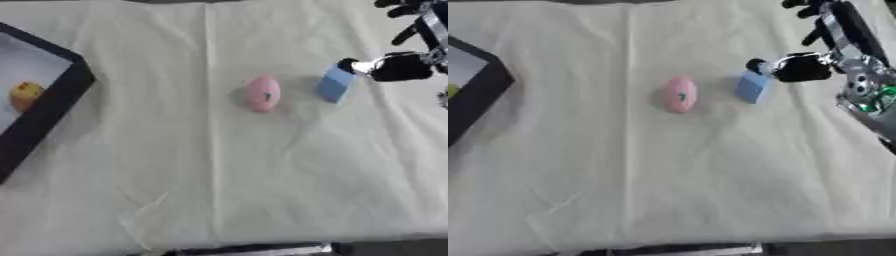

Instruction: Pick up the objects with one hand, pass them to the other hand, and then place them into the box on the other side of the table.

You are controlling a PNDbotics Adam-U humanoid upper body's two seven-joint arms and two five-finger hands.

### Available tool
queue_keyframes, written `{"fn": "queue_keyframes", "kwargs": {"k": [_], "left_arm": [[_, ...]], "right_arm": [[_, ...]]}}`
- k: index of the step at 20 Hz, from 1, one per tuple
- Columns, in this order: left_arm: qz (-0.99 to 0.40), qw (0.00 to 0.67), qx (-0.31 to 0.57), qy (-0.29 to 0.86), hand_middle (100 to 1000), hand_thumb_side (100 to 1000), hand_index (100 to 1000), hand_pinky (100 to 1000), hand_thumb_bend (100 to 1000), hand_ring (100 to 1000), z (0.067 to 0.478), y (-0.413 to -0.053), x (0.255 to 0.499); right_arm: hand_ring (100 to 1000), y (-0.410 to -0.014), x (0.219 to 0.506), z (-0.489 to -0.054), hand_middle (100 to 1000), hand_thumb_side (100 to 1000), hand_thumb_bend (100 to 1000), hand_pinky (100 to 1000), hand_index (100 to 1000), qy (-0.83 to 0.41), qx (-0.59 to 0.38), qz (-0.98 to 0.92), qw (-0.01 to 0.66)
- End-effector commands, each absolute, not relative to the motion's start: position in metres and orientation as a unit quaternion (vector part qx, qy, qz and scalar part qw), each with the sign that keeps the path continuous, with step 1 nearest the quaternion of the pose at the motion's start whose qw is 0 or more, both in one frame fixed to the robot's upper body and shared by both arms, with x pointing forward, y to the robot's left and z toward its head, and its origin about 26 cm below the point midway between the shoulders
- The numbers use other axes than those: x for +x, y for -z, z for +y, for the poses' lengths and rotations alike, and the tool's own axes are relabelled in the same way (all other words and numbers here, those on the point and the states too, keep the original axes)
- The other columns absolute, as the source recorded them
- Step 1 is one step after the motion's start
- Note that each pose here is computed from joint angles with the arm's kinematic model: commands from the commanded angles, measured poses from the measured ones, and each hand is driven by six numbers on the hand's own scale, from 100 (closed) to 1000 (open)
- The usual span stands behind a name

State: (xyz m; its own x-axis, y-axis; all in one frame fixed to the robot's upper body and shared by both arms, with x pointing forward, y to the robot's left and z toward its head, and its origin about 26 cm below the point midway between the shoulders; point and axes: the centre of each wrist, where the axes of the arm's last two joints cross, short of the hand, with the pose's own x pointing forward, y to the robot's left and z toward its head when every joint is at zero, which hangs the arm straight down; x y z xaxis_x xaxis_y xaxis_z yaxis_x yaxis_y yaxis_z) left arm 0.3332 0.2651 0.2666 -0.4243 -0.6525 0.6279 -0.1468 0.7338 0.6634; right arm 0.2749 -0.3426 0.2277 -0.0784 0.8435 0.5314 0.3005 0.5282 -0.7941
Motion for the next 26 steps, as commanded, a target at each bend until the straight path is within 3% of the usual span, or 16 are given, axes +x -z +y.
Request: {"fn": "queue_keyframes", "kwargs": {"k": [1,10,26], "left_arm": [[-0.809,0.460,0.251,0.268,546,615,740,890,100,637,0.264,-0.279,0.329],[-0.814,0.452,0.244,0.272,537,611,735,889,100,631,0.257,-0.285,0.328],[-0.815,0.450,0.243,0.271,527,610,732,888,100,624,0.252,-0.287,0.328]], "right_arm": [[822,-0.242,0.274,-0.346,835,203,728,546,792,-0.253,-0.423,-0.684,0.538],[823,-0.244,0.273,-0.348,826,220,744,570,793,-0.245,-0.401,-0.655,0.592],[860,-0.238,0.268,-0.357,830,189,698,663,805,-0.230,-0.456,-0.612,0.604]]}}
